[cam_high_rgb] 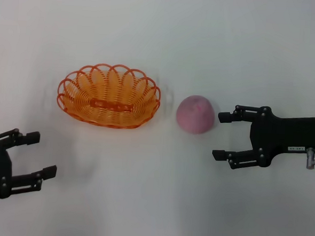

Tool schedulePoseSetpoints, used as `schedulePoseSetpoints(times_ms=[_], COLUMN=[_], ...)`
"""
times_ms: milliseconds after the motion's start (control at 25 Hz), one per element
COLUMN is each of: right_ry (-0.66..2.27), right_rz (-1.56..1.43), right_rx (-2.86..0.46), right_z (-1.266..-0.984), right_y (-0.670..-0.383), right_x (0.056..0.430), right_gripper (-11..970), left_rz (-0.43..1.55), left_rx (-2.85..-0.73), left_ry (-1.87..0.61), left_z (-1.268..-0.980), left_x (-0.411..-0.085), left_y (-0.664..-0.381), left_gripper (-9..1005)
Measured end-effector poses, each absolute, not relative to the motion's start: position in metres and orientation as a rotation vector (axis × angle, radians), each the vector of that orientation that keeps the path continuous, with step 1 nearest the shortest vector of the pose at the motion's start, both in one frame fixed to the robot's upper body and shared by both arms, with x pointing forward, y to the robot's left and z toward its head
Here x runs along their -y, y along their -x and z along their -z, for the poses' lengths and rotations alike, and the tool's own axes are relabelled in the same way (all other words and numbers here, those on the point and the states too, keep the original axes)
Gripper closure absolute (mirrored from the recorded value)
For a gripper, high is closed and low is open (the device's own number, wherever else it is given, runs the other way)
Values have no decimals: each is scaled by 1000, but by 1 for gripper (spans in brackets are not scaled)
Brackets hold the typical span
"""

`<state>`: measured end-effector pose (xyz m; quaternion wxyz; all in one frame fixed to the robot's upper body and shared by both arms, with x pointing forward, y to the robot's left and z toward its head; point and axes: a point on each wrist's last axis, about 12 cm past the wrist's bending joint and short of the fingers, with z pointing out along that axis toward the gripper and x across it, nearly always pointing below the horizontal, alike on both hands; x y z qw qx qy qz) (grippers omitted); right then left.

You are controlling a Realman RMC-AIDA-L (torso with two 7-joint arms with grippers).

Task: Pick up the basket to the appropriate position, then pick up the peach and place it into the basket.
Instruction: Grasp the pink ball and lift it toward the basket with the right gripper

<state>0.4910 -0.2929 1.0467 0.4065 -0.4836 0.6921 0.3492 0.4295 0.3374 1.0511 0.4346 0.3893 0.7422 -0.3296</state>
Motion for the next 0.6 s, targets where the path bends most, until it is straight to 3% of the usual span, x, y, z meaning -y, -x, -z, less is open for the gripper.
schedulePoseSetpoints(times_ms=[600], right_ry=[1226], right_rz=[-882], right_rx=[-1744], right_z=[-1045], right_y=[-490], right_x=[292], right_gripper=[63], left_rz=[875], left_rx=[-1879], left_ry=[-1001], left_z=[-1045], left_x=[-335], left_y=[-422], left_gripper=[154])
